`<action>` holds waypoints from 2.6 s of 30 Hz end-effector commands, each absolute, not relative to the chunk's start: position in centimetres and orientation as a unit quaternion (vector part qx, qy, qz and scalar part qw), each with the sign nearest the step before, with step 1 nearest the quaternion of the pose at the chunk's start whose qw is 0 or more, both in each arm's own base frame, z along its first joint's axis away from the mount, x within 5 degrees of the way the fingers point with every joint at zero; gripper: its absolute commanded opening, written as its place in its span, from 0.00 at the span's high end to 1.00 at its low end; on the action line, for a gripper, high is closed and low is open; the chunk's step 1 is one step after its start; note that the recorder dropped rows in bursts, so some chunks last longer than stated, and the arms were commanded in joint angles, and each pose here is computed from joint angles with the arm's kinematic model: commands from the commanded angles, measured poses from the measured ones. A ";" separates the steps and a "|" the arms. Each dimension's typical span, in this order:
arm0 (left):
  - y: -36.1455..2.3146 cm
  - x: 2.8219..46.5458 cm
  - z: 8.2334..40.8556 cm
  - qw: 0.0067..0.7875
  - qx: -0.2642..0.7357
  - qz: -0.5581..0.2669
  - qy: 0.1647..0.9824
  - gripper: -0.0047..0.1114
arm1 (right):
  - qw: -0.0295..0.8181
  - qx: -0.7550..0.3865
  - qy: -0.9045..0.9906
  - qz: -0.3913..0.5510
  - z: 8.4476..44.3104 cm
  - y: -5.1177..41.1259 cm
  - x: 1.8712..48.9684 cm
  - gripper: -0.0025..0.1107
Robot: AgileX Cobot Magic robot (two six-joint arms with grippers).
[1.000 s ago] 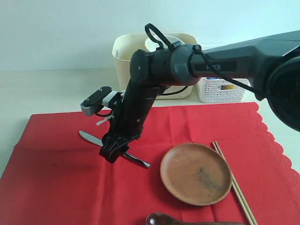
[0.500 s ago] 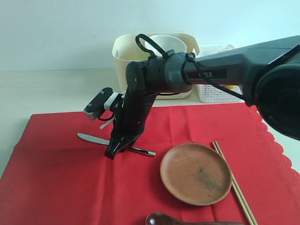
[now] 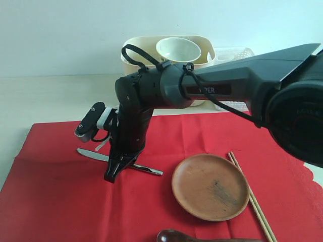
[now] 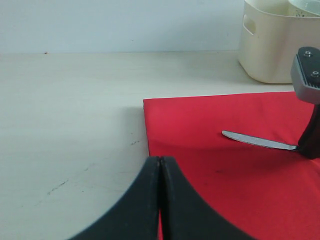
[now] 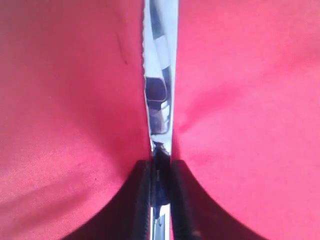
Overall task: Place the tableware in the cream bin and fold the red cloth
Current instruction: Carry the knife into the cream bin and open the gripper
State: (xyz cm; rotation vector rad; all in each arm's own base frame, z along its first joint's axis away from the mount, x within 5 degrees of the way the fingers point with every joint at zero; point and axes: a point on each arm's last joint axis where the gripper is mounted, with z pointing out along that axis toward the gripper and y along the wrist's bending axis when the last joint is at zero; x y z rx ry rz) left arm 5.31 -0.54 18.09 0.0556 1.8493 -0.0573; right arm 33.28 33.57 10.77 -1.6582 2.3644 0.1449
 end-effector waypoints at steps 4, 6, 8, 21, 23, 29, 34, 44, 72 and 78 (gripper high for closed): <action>-0.6 5.3 18.1 0.607 0.024 -0.029 0.794 0.96 | 0.101 -0.575 0.811 0.037 10.0 33.2 33.1 0.98; -0.6 5.3 18.1 0.607 0.024 -0.029 0.794 0.96 | 0.112 -0.575 0.810 0.037 10.1 33.3 33.2 0.98; -0.6 5.3 18.1 0.607 0.024 -0.029 0.794 0.96 | 0.126 -0.574 0.808 0.039 10.3 33.5 33.4 0.98; -0.6 5.3 18.1 0.607 0.024 -0.029 0.794 0.96 | 0.230 -0.539 0.807 0.075 18.9 32.6 33.8 0.98; -0.6 5.3 18.1 0.607 0.024 -0.029 0.794 0.96 | 0.255 -0.508 0.817 0.093 21.4 31.0 34.8 0.98; -0.6 5.3 18.1 0.607 0.024 -0.029 0.794 0.96 | 0.342 -0.399 0.836 0.159 27.5 24.9 38.3 0.98; -0.6 5.3 18.1 0.607 0.024 -0.029 0.794 0.96 | 0.427 -0.315 0.822 0.208 29.8 20.5 41.5 0.98; -0.6 5.3 18.1 0.607 0.024 -0.029 0.794 0.96 | 0.550 -0.276 0.744 0.261 28.1 17.7 48.4 0.98; -0.6 5.3 18.1 0.607 0.024 -0.029 0.794 0.96 | 0.472 -0.338 0.758 0.297 21.5 19.9 52.3 0.55; -0.6 5.3 18.1 0.607 0.024 -0.029 0.794 0.96 | 0.397 -0.302 0.826 0.264 24.8 18.6 50.6 0.55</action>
